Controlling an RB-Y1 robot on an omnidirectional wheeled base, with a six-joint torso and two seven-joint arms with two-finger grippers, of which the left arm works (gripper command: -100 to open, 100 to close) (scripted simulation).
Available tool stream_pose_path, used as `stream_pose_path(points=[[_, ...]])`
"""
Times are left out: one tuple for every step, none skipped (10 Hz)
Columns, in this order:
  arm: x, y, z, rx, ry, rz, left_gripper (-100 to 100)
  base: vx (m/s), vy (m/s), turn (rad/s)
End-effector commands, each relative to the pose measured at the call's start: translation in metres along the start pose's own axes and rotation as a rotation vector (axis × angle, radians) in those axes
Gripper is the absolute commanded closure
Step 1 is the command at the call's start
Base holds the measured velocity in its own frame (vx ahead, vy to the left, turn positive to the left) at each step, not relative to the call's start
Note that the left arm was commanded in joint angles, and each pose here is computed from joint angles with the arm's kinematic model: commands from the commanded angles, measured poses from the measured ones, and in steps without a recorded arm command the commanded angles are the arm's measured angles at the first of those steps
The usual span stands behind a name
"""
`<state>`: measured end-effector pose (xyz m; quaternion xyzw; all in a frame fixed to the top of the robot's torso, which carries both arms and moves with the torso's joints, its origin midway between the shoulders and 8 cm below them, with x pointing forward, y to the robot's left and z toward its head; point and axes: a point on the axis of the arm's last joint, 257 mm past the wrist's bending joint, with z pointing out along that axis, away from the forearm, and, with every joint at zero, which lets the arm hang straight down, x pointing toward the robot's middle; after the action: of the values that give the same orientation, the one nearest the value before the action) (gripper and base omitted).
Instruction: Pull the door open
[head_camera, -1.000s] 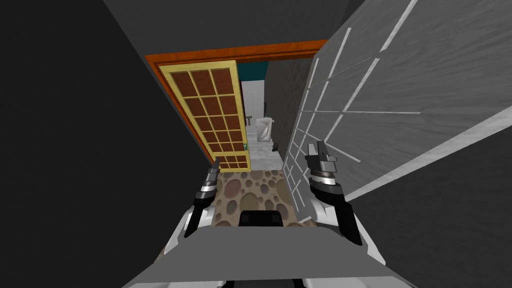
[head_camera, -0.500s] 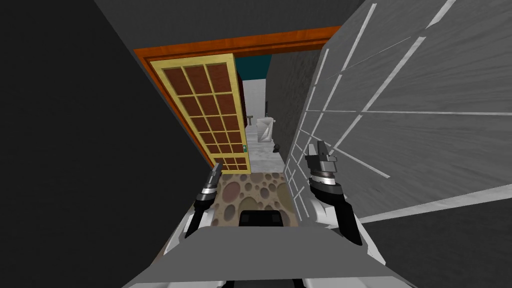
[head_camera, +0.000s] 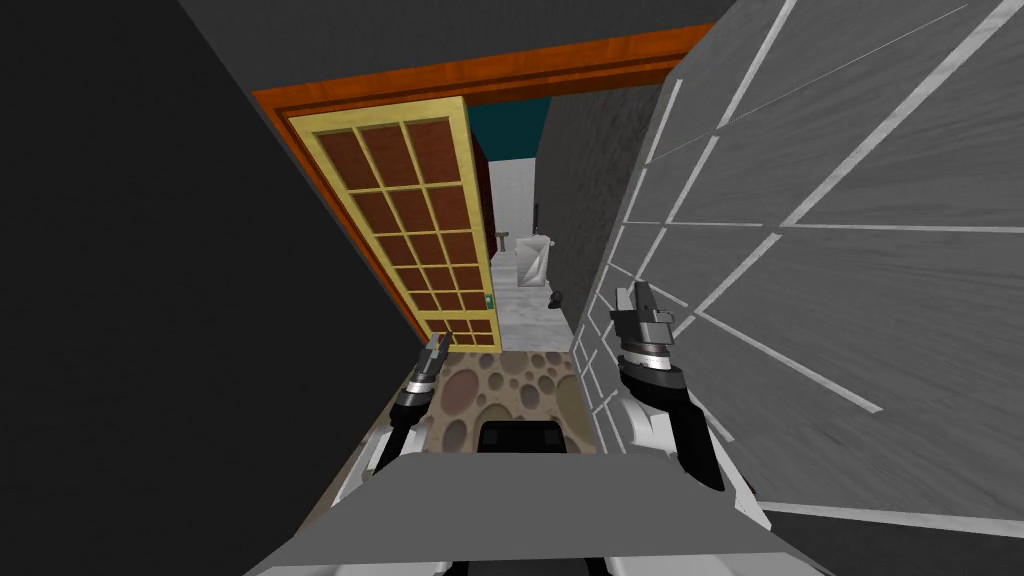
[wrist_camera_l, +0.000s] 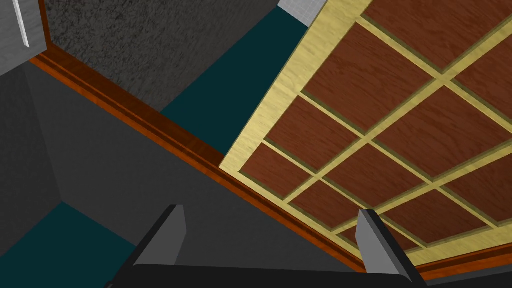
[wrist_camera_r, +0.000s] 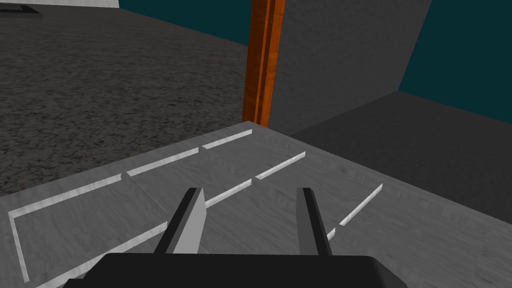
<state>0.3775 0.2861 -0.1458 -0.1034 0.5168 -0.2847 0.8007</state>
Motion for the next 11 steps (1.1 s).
stream_pose_path(points=[[0.009, 0.008, -0.0077, -0.004, 0.030, 0.055, -100, 0.141, -0.057, 0.046], [0.013, 0.011, -0.0105, -0.005, 0.041, 0.073, -100, 0.140, -0.057, 0.051], [0.021, 0.017, -0.0162, -0.007, 0.064, 0.109, -100, 0.135, -0.040, 0.057], [0.025, 0.019, -0.0191, -0.008, 0.075, 0.127, -100, 0.145, -0.023, 0.050], [0.034, 0.024, -0.0251, -0.010, 0.097, 0.160, -100, 0.157, -0.046, 0.063], [0.042, 0.029, -0.0315, -0.011, 0.120, 0.193, -100, 0.175, -0.046, 0.077], [0.046, 0.032, -0.0347, -0.012, 0.132, 0.209, -100, 0.171, -0.037, 0.045], [0.054, 0.036, -0.0413, -0.012, 0.154, 0.239, -100, 0.157, -0.041, 0.067], [0.058, 0.038, -0.0446, -0.012, 0.166, 0.253, -100, 0.136, -0.045, 0.048], [0.067, 0.043, -0.0514, -0.012, 0.188, 0.280, -100, 0.141, -0.026, 0.074], [0.071, 0.044, -0.0549, -0.011, 0.199, 0.293, -100, 0.139, -0.036, 0.047]])
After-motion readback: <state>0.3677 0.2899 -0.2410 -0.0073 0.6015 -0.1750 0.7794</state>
